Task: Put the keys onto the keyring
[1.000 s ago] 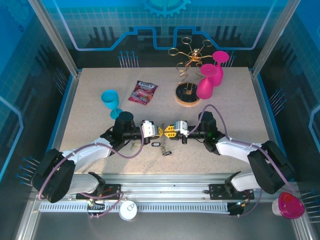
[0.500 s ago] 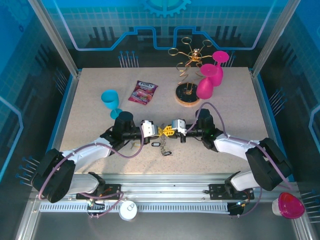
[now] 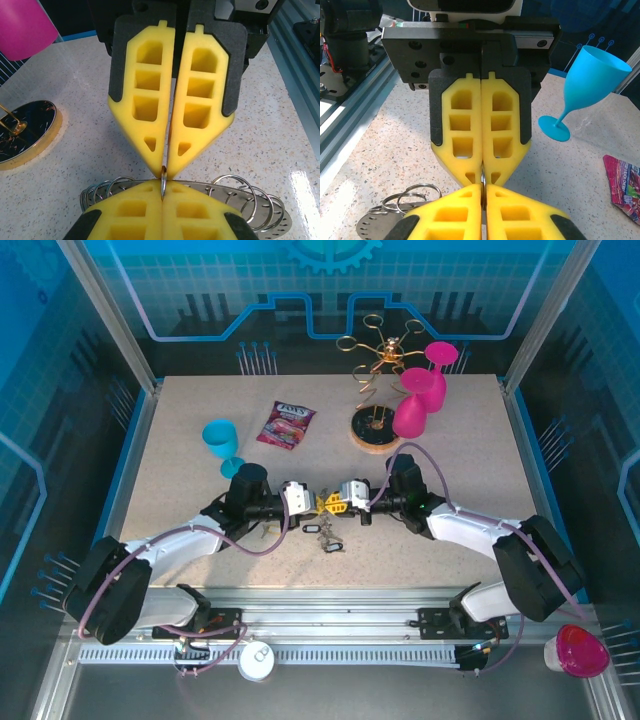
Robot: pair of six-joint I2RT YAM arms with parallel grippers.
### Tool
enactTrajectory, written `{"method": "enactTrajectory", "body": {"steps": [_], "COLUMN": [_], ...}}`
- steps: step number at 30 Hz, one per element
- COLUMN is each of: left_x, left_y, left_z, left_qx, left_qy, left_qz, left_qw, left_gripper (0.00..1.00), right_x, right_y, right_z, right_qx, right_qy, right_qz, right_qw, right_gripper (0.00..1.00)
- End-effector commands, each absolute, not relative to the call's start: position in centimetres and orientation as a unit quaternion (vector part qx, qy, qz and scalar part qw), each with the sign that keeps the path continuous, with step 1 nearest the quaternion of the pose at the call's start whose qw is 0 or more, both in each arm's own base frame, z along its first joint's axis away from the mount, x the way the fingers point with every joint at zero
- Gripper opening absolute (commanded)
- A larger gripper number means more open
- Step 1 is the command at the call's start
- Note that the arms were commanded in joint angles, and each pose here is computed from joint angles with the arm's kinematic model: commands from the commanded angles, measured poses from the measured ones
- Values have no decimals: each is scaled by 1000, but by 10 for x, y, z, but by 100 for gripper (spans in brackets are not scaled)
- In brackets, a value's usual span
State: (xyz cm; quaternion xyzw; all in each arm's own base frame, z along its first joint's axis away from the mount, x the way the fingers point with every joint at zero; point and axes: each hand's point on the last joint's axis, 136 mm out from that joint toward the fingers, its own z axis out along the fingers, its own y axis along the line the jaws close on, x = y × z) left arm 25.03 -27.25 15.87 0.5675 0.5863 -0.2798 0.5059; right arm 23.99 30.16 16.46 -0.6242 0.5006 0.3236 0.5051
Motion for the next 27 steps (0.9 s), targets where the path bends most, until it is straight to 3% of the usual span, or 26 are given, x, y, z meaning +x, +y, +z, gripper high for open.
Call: {"method": "enactTrajectory", "body": {"steps": [1, 3, 7, 11, 15, 17, 19, 23, 24, 27], "left_x": [242, 242, 246, 254, 258, 257, 258, 256, 254, 250], "left_y": [-283, -283, -281, -276, -271, -269, -268, -268, -269, -271], "left_z": [183, 185, 185, 178, 169, 166, 165, 166, 166, 174], "left_qx": [583, 583, 577, 572, 578, 586, 590, 596, 595, 592], "left_qy": [533, 532, 544, 577, 602, 607, 610, 603, 600, 578], "left_qz": [-301, -300, -290, -269, -246, -236, -230, -227, -230, -242], "left_qw": [534, 536, 536, 517, 493, 482, 476, 480, 483, 507], "left_gripper": [0, 0, 0, 14, 17, 12, 0, 0, 0, 0], "right_x": [239, 240, 240, 235, 230, 228, 225, 228, 233, 239], "right_y": [304, 305, 305, 303, 305, 307, 310, 313, 312, 301], "right_z": [152, 150, 149, 153, 155, 157, 162, 174, 179, 188], "right_qx": [-633, -637, -642, -658, -682, -696, -702, -688, -674, -630], "right_qy": [518, 523, 534, 541, 546, 545, 543, 534, 536, 526], "right_qz": [317, 315, 309, 297, 278, 267, 267, 274, 276, 298], "right_qw": [479, 471, 455, 431, 398, 384, 377, 407, 427, 488], "right_gripper": [9, 1, 0, 0, 0, 0, 0, 0, 4, 33]}}
